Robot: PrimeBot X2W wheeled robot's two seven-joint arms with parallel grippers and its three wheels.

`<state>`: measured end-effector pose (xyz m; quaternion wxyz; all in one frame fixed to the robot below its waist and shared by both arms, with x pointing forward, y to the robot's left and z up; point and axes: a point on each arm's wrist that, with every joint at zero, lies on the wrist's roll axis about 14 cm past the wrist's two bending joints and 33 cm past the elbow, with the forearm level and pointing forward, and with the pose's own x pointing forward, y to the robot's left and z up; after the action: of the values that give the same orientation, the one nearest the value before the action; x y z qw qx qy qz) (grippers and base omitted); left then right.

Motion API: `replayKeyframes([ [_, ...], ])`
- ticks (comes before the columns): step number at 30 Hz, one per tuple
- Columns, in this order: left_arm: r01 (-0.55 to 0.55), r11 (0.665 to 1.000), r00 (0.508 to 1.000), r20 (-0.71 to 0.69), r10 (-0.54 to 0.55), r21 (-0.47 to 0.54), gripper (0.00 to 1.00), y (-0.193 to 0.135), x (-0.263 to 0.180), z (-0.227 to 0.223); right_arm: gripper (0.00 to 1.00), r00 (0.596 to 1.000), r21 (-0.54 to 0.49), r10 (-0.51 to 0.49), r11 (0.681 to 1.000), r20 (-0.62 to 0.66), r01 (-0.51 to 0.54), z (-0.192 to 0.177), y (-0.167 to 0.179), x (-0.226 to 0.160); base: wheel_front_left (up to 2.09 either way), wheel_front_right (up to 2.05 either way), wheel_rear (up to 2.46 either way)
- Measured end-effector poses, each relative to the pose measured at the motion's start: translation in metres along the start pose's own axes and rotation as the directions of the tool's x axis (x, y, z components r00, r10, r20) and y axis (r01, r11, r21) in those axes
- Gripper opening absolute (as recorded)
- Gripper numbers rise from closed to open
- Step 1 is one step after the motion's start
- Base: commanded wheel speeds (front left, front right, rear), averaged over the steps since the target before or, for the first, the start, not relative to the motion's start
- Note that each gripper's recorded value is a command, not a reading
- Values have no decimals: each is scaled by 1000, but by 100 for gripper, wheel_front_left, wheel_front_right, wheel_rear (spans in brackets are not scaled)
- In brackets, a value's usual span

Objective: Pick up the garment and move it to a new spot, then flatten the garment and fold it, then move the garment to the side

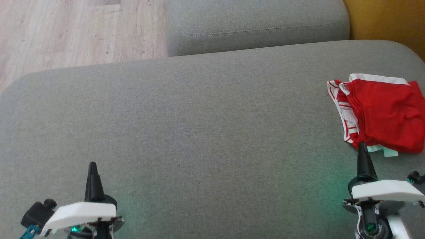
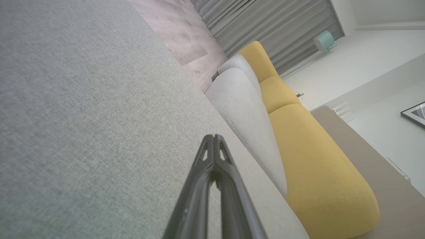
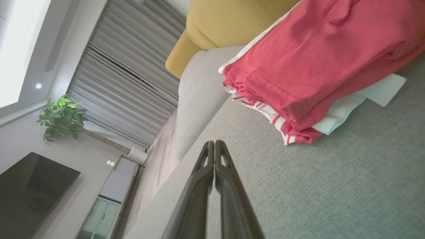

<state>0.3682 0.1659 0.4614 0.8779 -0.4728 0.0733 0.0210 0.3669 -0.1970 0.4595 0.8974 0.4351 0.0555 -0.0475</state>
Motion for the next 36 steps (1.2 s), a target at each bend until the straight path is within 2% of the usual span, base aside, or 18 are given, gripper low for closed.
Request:
replayKeyframes([
  [17, 5, 985, 1000, 4, -4, -173, 0, -1, 3, 8, 0, 1000, 199, -2, 980, -2, 3, 4, 0, 1, 0, 0, 0],
  [36, 5, 936, 1000, 6, -4, -351, 0, 4, 1, 14, 0, 1000, 401, 5, 916, 3, -6, 9, 0, 2, 0, 0, 0],
])
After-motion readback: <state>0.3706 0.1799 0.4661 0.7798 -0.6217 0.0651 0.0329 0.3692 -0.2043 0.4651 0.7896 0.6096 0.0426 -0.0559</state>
